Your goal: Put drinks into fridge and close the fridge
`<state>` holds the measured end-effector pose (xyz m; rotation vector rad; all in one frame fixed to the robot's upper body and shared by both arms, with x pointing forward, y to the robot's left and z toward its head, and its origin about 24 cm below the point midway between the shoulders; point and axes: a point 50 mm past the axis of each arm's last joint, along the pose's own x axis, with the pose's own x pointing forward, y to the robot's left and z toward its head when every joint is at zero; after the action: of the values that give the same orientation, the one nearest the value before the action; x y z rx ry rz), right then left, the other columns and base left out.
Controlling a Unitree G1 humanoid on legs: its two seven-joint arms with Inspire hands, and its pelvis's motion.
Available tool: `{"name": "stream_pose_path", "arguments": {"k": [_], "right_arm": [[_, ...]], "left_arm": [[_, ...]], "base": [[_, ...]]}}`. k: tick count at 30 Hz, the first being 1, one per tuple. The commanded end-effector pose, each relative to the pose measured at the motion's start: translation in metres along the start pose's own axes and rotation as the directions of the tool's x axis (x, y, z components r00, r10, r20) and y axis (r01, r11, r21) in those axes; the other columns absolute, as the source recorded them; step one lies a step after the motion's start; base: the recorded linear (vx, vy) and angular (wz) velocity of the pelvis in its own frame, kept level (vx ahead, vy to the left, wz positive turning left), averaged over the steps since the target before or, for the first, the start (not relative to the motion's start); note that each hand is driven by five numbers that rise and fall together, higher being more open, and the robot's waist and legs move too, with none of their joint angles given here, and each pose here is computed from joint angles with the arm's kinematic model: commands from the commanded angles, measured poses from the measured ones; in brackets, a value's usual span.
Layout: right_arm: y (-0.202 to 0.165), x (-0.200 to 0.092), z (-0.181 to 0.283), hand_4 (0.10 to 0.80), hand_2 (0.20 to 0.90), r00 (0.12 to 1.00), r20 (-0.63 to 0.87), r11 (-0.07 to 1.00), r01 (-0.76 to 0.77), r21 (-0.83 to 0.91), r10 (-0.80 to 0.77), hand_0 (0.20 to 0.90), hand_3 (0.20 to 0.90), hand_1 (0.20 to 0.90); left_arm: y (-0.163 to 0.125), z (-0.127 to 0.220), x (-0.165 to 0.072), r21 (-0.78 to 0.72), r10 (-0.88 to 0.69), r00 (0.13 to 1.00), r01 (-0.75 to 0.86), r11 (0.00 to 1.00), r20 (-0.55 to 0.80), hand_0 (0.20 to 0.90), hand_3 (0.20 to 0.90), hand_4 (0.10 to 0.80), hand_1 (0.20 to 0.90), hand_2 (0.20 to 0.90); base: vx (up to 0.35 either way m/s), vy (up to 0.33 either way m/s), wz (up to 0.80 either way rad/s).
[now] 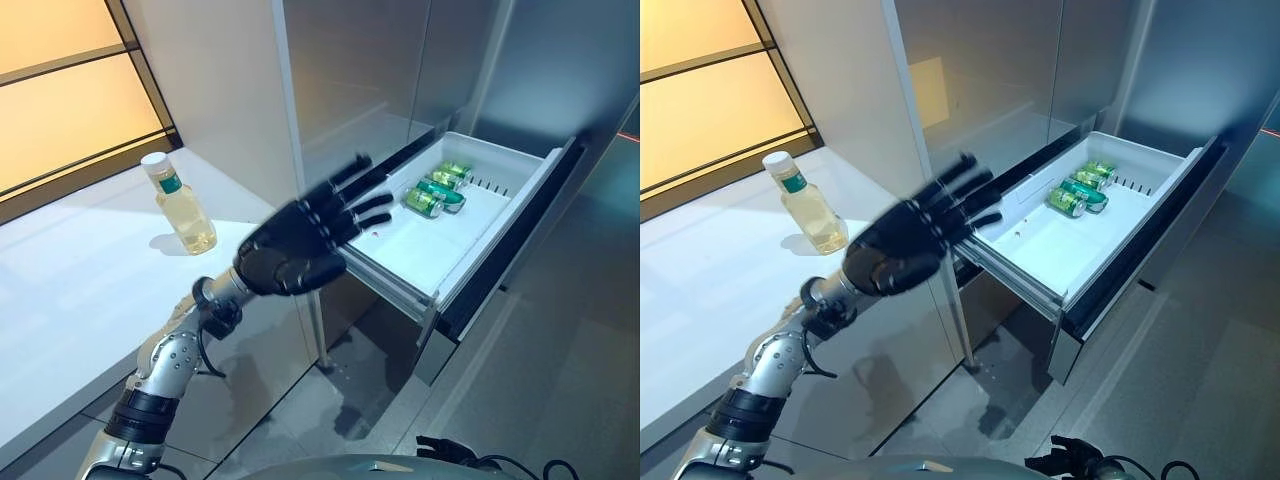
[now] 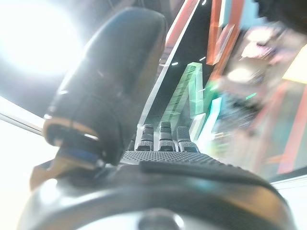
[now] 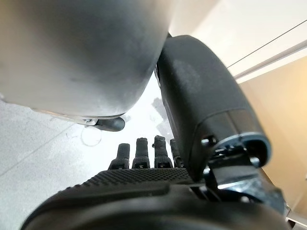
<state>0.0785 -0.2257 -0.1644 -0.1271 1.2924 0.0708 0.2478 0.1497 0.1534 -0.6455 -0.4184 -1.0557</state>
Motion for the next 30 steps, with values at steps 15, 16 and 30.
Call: {"name": "stream_pose_path", "arguments": {"k": [15,16,30], "right_arm": [[0.035,0.005,-0.007,0.800,0.900,0.996,-0.045,0.997,-0.078,0.008,0.078,0.900,0.900,0.900],[0.034,0.005,-0.006,0.800,0.900,0.996,-0.046,0.997,-0.079,0.004,0.079,0.900,0.900,0.900],[0.027,0.004,-0.012,0.800,0.900,0.994,-0.076,0.996,-0.078,-0.036,0.075,0.900,0.900,0.900]], "left_arm": [[-0.009,0.101,0.022,0.794,0.208,0.872,-0.489,0.362,0.442,0.900,0.900,0.800,0.900,0.900],[-0.007,0.102,0.021,0.798,0.221,0.863,-0.505,0.330,0.454,0.900,0.900,0.800,0.900,0.900],[0.029,0.102,-0.011,0.698,0.376,0.664,-0.713,0.058,0.647,0.900,0.900,0.800,0.900,0.900]], "base": [[0.004,-0.017,0.13],[0.007,-0.005,0.06],[0.016,0.006,0.00]]}}
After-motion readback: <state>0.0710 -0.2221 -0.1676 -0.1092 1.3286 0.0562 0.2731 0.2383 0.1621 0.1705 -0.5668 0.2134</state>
